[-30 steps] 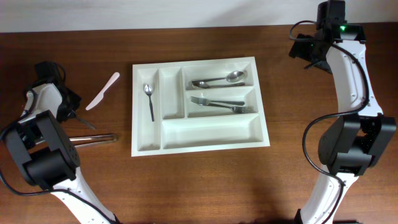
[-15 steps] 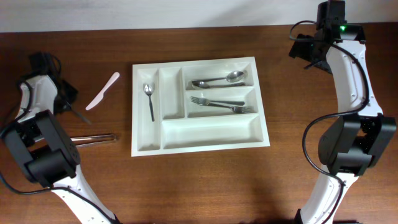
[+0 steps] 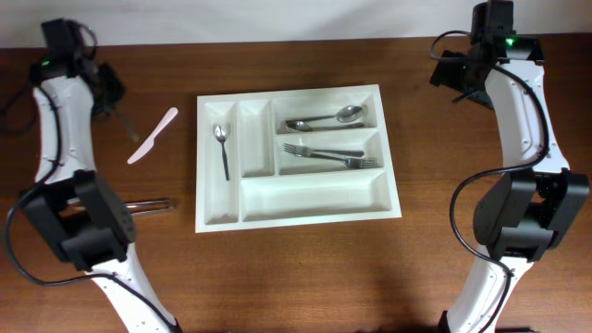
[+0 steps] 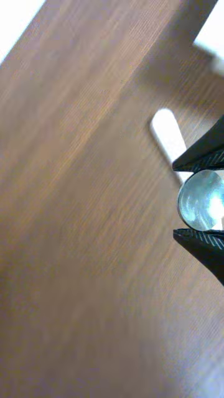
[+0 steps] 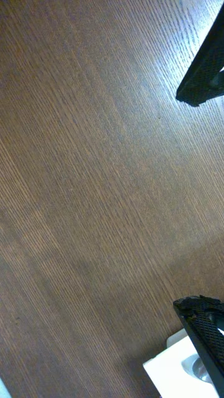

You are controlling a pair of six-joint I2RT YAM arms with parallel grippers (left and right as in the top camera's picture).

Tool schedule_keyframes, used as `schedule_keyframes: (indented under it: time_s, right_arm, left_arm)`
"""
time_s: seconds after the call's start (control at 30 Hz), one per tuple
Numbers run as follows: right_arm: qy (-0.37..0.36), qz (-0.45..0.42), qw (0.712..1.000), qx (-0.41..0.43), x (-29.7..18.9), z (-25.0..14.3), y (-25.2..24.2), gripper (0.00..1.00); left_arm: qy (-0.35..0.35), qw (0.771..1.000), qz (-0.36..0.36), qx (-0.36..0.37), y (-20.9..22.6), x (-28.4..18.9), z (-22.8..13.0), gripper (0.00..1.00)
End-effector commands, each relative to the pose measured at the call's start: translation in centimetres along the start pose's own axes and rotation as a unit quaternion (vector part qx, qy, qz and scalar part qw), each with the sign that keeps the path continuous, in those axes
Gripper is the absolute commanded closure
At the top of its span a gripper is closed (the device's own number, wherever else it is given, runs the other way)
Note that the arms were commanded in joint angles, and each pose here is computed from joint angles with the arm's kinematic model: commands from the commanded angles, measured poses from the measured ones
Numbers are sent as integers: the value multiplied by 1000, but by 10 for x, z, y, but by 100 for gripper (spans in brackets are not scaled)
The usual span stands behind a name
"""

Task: Pack container
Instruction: 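Carry the spoon into the left compartment beside the first and release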

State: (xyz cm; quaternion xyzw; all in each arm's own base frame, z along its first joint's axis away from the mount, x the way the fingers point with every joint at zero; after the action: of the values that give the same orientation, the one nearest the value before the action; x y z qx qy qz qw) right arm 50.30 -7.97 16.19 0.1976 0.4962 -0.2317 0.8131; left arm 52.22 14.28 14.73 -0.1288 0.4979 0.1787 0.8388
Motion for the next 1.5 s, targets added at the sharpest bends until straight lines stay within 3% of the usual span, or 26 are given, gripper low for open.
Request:
schedule_keyframes:
  time_s: [0.0, 0.2, 0.5, 0.7, 0.9, 1.13, 1.3, 1.47]
  right_arm:
    - [2, -6, 1000, 4, 5, -2, 0, 1]
    - [2, -6, 1000, 4, 5, -2, 0, 1]
    - [2, -6, 1000, 4, 5, -2, 0, 1]
    - [2, -6, 1000, 4, 5, -2, 0, 1]
    - [2, -6, 1000, 4, 5, -2, 0, 1]
    - [2, -6, 1000, 4, 5, -2, 0, 1]
    - [2, -6, 1000, 4, 5, -2, 0, 1]
    - [2, -6, 1000, 4, 5, -2, 0, 1]
  left_arm:
    - [8, 997, -54, 53, -50, -11, -7, 79]
    - [33, 989, -78, 123, -123, -20, -43, 79]
    - [63, 975, -65, 204, -184, -20, -95, 80]
    - [92, 970, -34, 223, -185, 5, -116, 82]
    - [101, 960, -29, 259, -172, 16, -114, 82]
    - [108, 961, -36, 253, -168, 20, -115, 82]
    - [108, 961, -36, 253, -168, 20, -115, 59]
    - [108, 961, -36, 253, -168, 20, -115, 55]
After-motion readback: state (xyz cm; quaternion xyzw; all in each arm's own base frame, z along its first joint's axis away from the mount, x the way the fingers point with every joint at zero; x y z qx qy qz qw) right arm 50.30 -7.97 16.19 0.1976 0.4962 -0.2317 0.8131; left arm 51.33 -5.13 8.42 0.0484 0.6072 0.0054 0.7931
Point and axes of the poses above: each gripper's point midway between its finger pads, its own x axis out along the fingers, its own y axis along the line the jaws close on, z = x × y, the point moved 1 cm from there along -x, back along the fingers, and after that the axes turned 7 degrees about x, right-handed, at the moved point
